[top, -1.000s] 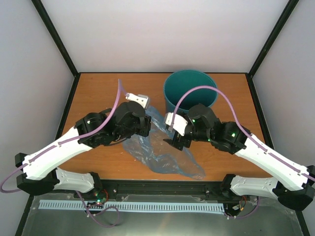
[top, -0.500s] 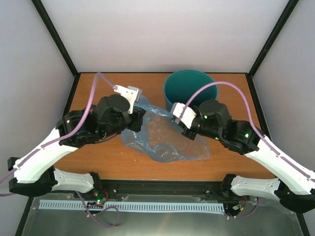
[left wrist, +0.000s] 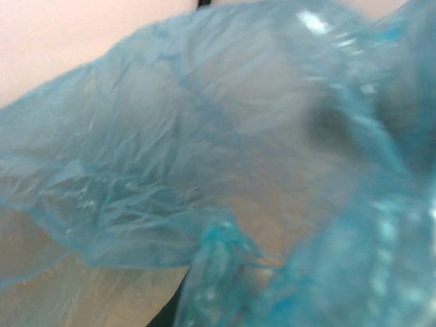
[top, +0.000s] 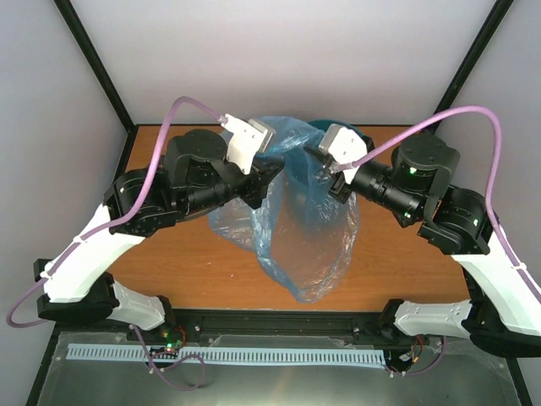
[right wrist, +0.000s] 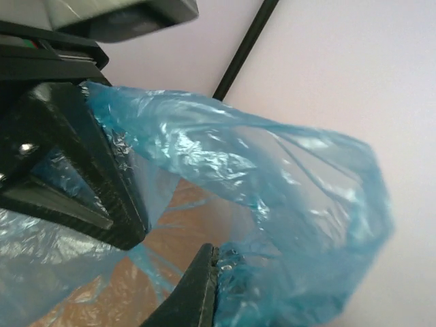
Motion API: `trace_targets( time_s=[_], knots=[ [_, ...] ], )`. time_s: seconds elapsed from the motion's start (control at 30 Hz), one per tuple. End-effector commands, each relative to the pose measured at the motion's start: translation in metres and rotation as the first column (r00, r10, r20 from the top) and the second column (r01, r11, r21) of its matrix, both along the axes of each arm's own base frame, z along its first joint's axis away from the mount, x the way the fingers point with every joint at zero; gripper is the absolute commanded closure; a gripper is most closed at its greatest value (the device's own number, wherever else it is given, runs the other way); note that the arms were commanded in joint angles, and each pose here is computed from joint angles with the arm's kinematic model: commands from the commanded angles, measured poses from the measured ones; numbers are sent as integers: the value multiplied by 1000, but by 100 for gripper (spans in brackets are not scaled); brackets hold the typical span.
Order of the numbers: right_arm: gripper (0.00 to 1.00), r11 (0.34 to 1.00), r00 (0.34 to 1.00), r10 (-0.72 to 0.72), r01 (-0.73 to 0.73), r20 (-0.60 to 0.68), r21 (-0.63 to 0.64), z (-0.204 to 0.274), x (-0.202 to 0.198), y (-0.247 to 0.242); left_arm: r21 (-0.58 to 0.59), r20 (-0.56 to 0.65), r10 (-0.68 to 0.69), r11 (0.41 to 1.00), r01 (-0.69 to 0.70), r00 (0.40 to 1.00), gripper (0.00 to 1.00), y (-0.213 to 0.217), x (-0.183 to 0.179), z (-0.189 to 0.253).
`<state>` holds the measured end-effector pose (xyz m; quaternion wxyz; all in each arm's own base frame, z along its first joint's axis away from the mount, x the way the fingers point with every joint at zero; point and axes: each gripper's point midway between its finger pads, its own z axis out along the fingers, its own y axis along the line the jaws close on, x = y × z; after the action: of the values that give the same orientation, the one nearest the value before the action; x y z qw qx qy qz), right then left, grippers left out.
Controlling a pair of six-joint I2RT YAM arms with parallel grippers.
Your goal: Put the trash bags into the trash bin
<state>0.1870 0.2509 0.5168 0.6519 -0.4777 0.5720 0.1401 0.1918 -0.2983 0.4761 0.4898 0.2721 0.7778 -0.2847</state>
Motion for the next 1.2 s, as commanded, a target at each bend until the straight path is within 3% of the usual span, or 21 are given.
trace_targets(
  time_s=[0.0,0.2,0.6,1.0,1.17],
  knots=[
    [97,996,991,-82,77,108,48,38,10,-13,-179,201,-88,976,125,976,99,-10,-10,82],
    [96,973,958,-206,179,200,144,84,16,-38,-233,328,-60,962,142,943,99,-36,5,122],
    [95,890,842,-448,387,300,243,123,30,-86,-253,450,12,961,114,893,99,-87,41,133],
    [94,859,784,-509,436,356,268,140,35,-95,-290,515,90,954,75,852,99,-90,52,149],
    [94,857,777,-514,452,364,247,136,45,-87,-264,505,134,965,5,853,99,-92,69,133]
  ],
)
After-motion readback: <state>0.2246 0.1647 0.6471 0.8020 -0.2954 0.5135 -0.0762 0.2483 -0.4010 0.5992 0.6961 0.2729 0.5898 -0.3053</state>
